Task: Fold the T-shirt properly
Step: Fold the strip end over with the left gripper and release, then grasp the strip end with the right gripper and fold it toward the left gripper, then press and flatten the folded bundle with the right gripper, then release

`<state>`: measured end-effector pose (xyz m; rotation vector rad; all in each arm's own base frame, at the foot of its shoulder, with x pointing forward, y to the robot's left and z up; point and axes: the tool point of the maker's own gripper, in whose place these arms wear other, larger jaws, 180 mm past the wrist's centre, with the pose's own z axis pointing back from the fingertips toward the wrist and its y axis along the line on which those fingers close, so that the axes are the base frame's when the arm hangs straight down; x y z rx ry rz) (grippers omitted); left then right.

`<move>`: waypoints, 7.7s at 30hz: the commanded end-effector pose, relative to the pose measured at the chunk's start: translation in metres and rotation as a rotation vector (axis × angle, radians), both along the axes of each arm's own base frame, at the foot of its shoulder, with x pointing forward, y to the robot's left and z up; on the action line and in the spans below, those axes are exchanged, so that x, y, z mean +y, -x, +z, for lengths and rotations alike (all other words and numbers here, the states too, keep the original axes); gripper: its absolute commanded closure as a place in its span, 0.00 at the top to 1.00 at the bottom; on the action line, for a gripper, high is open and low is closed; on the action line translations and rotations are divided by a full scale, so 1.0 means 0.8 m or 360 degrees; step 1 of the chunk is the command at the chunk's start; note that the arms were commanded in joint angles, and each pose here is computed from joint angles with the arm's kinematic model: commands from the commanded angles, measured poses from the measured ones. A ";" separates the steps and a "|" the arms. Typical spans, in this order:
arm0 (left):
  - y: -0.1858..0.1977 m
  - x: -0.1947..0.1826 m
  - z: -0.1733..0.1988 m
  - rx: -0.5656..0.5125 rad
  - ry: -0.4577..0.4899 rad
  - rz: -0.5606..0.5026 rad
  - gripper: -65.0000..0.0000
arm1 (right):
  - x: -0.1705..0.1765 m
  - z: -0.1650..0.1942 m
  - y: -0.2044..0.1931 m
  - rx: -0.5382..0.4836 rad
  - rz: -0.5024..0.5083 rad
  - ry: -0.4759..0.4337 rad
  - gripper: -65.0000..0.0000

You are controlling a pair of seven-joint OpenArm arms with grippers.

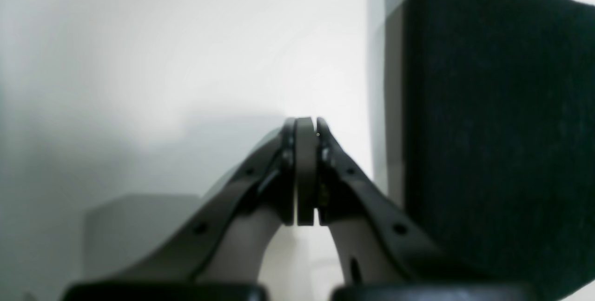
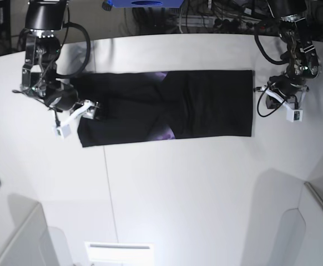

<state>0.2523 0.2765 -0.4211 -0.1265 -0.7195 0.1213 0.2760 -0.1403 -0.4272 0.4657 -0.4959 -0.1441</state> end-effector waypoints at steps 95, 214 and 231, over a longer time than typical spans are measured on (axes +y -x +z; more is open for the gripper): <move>0.012 -0.115 -0.018 0.0054 0.0046 -0.0364 0.00 | 0.338 0.146 -0.024 -0.0398 0.0330 -0.0225 0.00; 0.120 0.154 0.098 -0.0122 -0.0154 0.0508 0.00 | 0.445 0.156 0.003 -0.0801 0.1156 0.0227 0.00; 0.037 -0.019 0.140 -0.0326 0.0260 -0.0030 0.26 | 0.196 0.165 -0.048 -0.0679 0.0401 0.0255 0.00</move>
